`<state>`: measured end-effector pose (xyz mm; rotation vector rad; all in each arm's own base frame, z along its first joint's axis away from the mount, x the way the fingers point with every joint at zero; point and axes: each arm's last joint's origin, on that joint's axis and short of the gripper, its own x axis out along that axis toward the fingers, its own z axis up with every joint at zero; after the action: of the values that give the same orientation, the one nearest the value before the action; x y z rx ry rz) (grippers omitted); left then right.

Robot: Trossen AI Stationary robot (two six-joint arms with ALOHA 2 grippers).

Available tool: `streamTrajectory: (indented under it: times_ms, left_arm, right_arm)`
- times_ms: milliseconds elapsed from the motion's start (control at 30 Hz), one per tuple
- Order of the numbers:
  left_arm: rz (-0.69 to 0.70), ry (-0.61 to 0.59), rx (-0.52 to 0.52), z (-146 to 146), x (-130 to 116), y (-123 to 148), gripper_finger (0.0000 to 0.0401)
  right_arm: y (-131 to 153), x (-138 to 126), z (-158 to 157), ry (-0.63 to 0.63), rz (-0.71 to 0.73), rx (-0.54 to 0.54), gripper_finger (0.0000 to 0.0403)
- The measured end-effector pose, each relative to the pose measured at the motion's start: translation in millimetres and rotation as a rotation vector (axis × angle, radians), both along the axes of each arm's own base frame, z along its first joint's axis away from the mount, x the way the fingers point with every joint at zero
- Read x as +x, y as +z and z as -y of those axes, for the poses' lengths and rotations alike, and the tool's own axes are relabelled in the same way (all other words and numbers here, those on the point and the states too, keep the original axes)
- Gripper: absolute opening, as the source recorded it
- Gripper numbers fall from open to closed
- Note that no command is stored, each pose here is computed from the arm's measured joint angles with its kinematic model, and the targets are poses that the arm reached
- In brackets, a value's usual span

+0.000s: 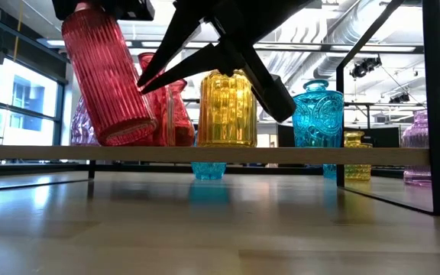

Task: Sort vases onto shelf
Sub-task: Put the red vase on the shelf aligned with the other red vases

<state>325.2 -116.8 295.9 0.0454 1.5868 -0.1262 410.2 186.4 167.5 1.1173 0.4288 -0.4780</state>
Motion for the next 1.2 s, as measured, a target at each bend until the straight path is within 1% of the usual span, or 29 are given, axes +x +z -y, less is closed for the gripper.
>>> streamTrajectory:
  times_ms: [300,400,633,1200]
  left_arm:
    - [0.016,0.0,-0.002,0,1,0,0.0211]
    - [0.027,0.004,-0.008,1,3,0,0.0211]
    - [0.097,0.013,-0.026,0,8,14,0.0212]
    - [0.099,0.01,-0.026,0,8,15,0.0212]
  right_arm:
    - [0,0,0,-0.004,0.002,0.001,0.0]
    - [0,0,0,-0.007,0.006,0.005,0.0]
    - [5,2,0,-0.006,0.032,0.016,0.0]
    - [4,2,0,-0.002,0.034,0.01,0.0]
